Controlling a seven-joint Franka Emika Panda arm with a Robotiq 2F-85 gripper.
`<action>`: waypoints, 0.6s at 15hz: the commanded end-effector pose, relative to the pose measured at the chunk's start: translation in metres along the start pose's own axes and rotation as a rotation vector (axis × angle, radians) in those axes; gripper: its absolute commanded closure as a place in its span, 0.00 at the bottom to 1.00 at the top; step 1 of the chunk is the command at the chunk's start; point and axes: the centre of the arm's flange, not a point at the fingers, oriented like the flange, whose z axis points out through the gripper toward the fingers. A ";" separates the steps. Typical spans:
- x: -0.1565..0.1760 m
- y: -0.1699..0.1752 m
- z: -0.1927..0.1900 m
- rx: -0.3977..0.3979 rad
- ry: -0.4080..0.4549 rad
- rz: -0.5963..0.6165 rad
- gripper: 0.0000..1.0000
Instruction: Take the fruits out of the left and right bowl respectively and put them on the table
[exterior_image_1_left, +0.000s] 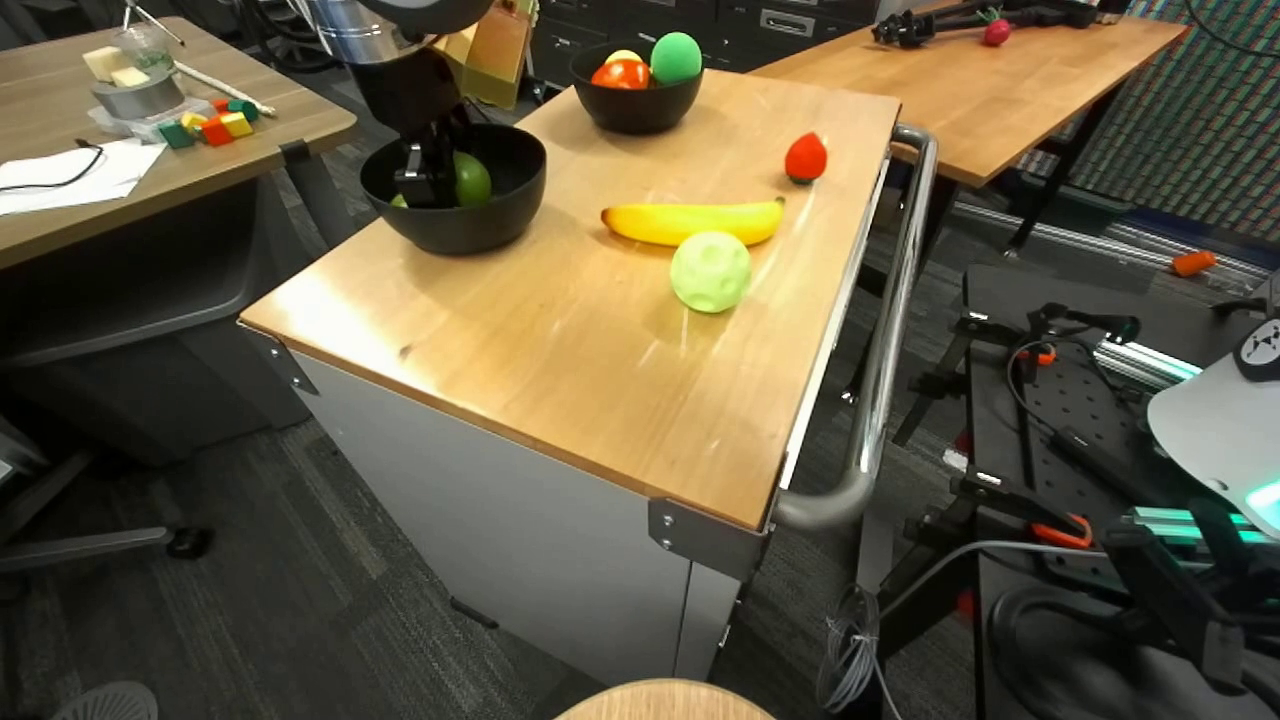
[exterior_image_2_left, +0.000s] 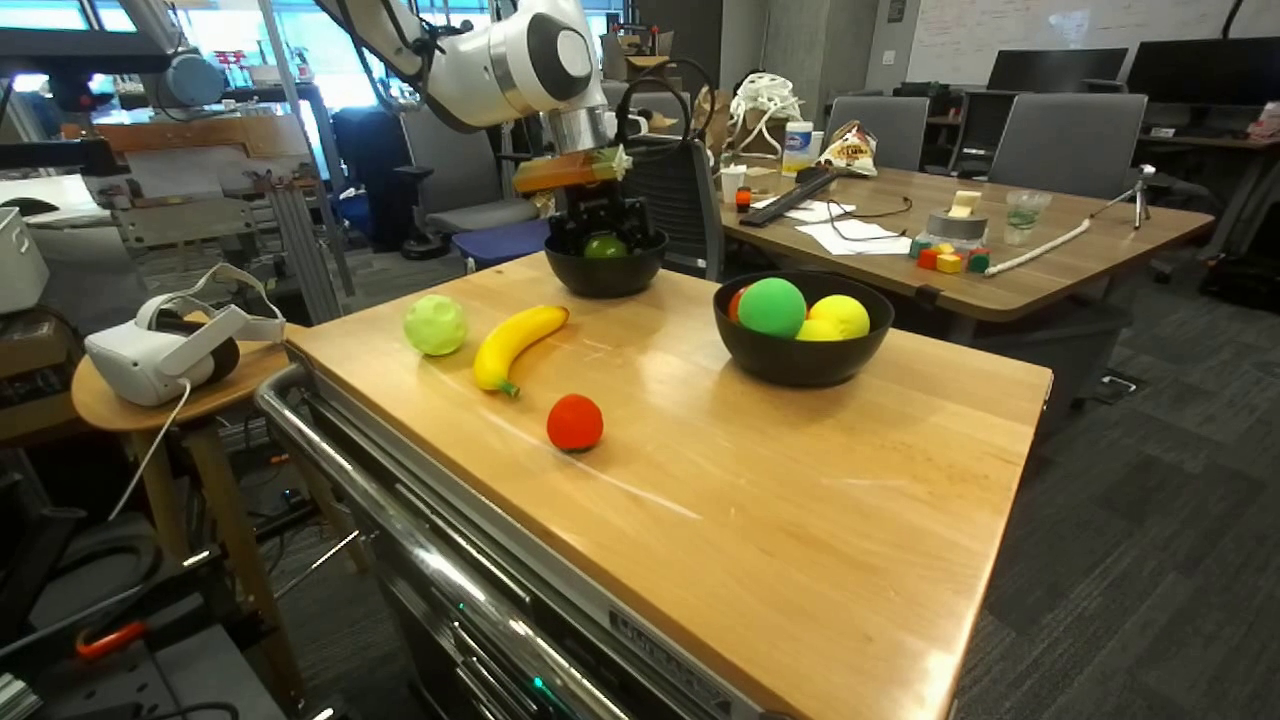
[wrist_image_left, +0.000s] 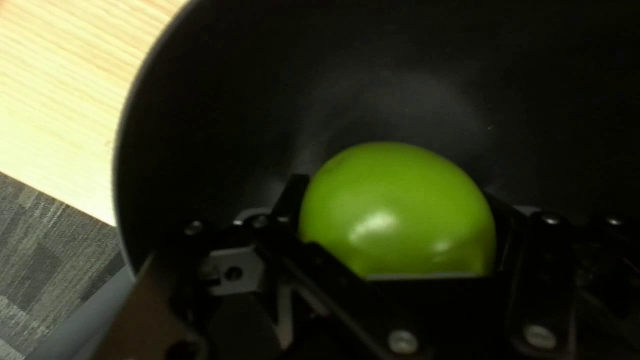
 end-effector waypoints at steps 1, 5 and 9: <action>-0.019 -0.002 -0.058 -0.033 0.000 -0.025 0.57; -0.049 -0.025 -0.136 -0.133 0.003 -0.090 0.57; -0.097 -0.053 -0.181 -0.147 -0.037 -0.142 0.57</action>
